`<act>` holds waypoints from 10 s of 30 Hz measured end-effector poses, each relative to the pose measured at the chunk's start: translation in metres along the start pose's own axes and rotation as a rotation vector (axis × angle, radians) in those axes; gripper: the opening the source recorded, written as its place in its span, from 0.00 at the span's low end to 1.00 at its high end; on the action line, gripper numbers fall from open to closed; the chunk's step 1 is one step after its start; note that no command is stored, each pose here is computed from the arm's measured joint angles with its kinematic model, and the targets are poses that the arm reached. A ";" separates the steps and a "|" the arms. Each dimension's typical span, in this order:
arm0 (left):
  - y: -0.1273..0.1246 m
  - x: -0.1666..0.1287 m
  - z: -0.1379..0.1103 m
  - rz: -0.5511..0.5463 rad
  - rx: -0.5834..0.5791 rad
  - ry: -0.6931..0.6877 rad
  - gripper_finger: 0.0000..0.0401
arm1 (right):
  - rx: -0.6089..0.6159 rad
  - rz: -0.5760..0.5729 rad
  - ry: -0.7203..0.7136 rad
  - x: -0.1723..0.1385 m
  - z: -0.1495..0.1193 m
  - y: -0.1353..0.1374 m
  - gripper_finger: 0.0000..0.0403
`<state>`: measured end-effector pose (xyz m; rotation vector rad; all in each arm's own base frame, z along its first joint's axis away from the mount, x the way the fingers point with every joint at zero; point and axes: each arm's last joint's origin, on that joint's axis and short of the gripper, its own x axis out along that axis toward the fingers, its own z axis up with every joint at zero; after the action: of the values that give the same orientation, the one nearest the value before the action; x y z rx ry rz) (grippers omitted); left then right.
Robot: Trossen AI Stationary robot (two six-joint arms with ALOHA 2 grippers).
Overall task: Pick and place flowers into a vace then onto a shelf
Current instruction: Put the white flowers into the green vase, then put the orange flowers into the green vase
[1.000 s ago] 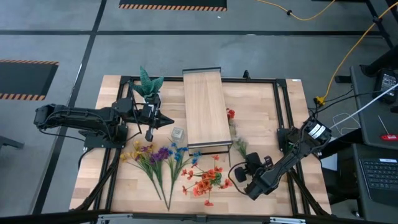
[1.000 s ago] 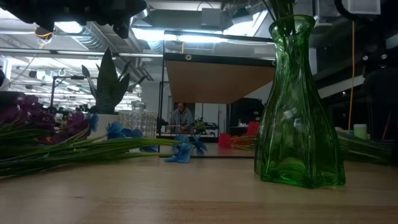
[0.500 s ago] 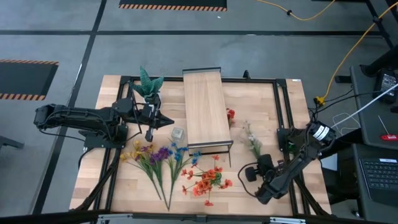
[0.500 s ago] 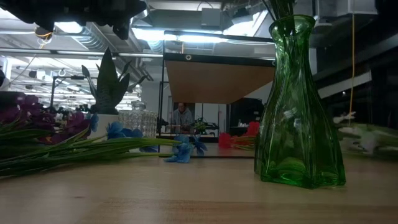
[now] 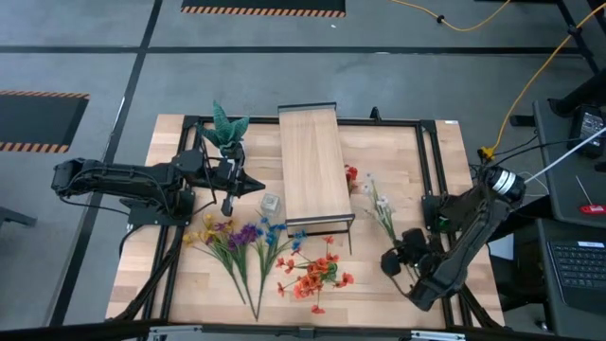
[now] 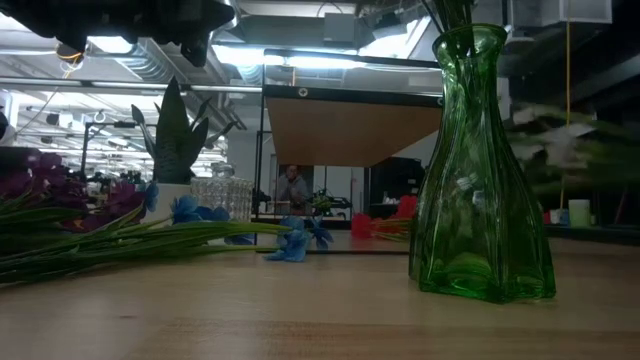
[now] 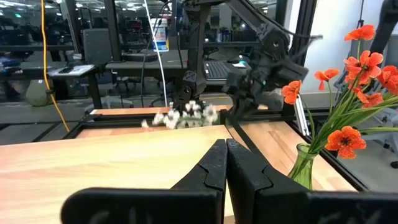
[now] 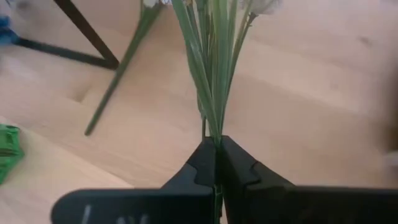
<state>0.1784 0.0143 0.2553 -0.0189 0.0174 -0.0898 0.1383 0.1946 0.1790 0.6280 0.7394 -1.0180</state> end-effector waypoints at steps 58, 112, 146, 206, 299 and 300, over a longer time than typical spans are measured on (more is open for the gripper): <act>0.000 0.000 0.004 0.008 -0.015 -0.043 0.01 | -0.494 0.890 -0.286 -0.059 0.017 0.008 0.01; 0.000 0.000 0.004 0.007 -0.017 -0.039 0.01 | -0.580 1.415 -1.099 0.020 0.055 0.108 0.01; 0.000 0.000 0.003 0.007 -0.019 -0.030 0.01 | -0.718 1.359 -1.001 0.043 0.034 0.116 0.03; 0.000 0.000 0.000 0.007 -0.025 -0.002 0.01 | -0.763 1.039 -0.924 0.048 0.023 0.111 0.23; 0.000 0.000 -0.001 0.008 -0.042 0.013 0.01 | -0.566 0.685 -0.341 0.023 0.043 0.038 0.22; 0.000 0.000 -0.001 0.008 -0.042 0.013 0.01 | -0.583 0.651 -0.340 0.027 0.044 0.037 0.21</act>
<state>0.1784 0.0146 0.2541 -0.0598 0.0326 -0.0812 0.1919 0.1617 0.1892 0.1481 0.4438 -0.2634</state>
